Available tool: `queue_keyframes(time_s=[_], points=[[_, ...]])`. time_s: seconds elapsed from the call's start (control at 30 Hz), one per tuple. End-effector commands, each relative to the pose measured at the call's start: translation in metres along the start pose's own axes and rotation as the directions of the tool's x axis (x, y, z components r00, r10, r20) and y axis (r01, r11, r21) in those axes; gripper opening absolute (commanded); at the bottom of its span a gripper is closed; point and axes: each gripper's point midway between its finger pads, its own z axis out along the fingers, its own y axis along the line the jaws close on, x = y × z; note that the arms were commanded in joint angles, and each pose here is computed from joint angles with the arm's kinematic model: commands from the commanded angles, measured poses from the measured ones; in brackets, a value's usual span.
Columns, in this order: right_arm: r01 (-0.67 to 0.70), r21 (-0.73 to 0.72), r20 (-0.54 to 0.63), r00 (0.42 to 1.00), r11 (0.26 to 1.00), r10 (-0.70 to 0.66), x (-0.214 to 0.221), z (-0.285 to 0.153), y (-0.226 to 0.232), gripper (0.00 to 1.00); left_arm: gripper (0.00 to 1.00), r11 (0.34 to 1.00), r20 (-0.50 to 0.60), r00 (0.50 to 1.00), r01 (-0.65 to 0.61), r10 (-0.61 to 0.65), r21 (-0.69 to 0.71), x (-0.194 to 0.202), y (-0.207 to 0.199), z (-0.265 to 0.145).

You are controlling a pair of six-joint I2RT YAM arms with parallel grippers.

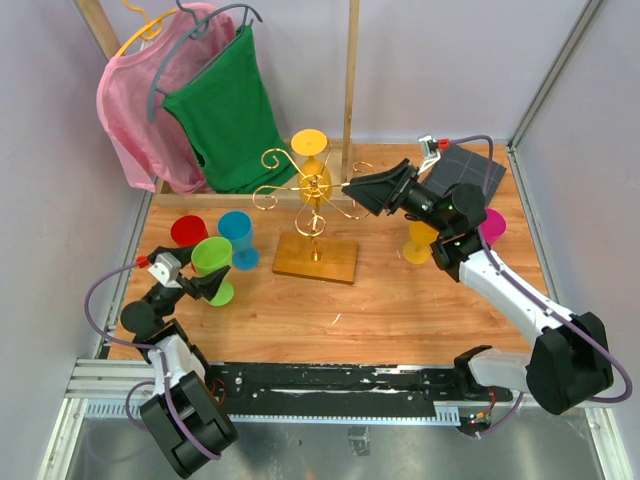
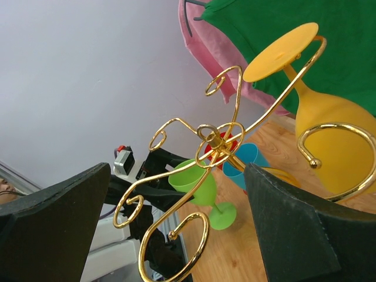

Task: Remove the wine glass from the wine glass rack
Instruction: Place the wine glass at the center of the board.

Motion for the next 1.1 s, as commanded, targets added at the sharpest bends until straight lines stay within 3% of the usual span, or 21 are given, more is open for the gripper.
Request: queue_keyframes(time_s=[0.0, 0.7, 1.07], points=[[0.028, -0.008, 0.019, 0.999, 1.000, -0.028, 0.001, -0.002, 0.004, 0.98, 0.79, 0.991, -0.028, 0.991, 0.129, -0.130, -0.038, 0.048, -0.020, -0.012], [0.012, -0.036, 0.016, 1.000, 0.999, -0.012, -0.004, 0.003, 0.013, 0.99, 0.79, 0.985, -0.097, 0.981, 0.169, -0.166, 0.024, 0.054, -0.026, -0.013], [-0.020, -0.061, 0.008, 1.000, 0.998, 0.021, -0.003, 0.014, 0.010, 0.99, 0.90, 0.982, -0.130, 0.973, 0.191, -0.191, -0.009, 0.062, -0.014, -0.013]])
